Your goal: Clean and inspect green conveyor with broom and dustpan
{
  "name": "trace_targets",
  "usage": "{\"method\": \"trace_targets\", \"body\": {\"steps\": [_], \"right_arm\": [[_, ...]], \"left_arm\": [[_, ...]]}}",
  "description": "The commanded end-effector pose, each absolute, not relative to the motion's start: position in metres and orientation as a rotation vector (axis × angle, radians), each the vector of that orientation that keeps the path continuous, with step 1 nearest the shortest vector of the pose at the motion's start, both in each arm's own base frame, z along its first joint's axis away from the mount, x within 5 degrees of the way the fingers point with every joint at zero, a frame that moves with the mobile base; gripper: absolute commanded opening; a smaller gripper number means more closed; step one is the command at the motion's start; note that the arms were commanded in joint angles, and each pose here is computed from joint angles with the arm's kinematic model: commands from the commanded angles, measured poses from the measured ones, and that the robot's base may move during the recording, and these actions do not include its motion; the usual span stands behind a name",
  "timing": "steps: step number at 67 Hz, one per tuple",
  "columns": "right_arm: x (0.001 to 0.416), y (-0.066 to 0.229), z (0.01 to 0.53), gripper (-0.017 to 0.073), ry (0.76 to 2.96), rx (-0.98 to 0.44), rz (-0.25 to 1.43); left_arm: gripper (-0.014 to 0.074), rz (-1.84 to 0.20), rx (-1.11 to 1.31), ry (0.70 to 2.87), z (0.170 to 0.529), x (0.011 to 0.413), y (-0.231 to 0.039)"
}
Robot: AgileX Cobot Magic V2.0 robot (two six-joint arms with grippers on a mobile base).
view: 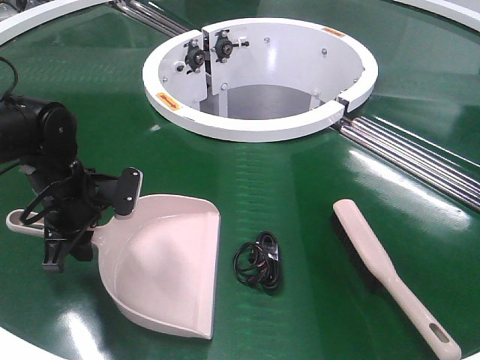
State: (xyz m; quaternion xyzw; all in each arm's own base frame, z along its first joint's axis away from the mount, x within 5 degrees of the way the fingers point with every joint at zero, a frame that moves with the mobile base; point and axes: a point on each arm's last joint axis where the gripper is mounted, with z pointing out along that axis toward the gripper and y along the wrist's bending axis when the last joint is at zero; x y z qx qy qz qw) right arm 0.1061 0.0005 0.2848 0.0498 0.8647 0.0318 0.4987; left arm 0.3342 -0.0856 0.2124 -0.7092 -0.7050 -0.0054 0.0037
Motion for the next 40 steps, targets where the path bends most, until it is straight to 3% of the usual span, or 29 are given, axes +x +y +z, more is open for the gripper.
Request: {"method": "trace_targets", "body": {"steps": [1, 9, 31, 40], "right_arm": [[0.115, -0.002, 0.297, -0.0001, 2.05, 0.068, 0.016], [0.118, -0.002, 0.298, 0.0052, 2.146, 0.06, -0.002], [0.138, 0.012, 0.32, 0.0459, 2.273, -0.153, -0.017], [0.158, 0.024, 0.319, 0.0569, 2.36, -0.23, 0.003]], "left_arm": [[-0.0008, -0.066, -2.253, -2.29, 0.235, 0.334, -0.088], [-0.0008, -0.066, -2.253, -2.29, 0.235, 0.334, -0.088], [-0.0008, -0.066, -2.253, -2.29, 0.235, 0.334, -0.088], [-0.0008, -0.066, -2.253, -2.29, 0.235, 0.334, -0.088]]}}
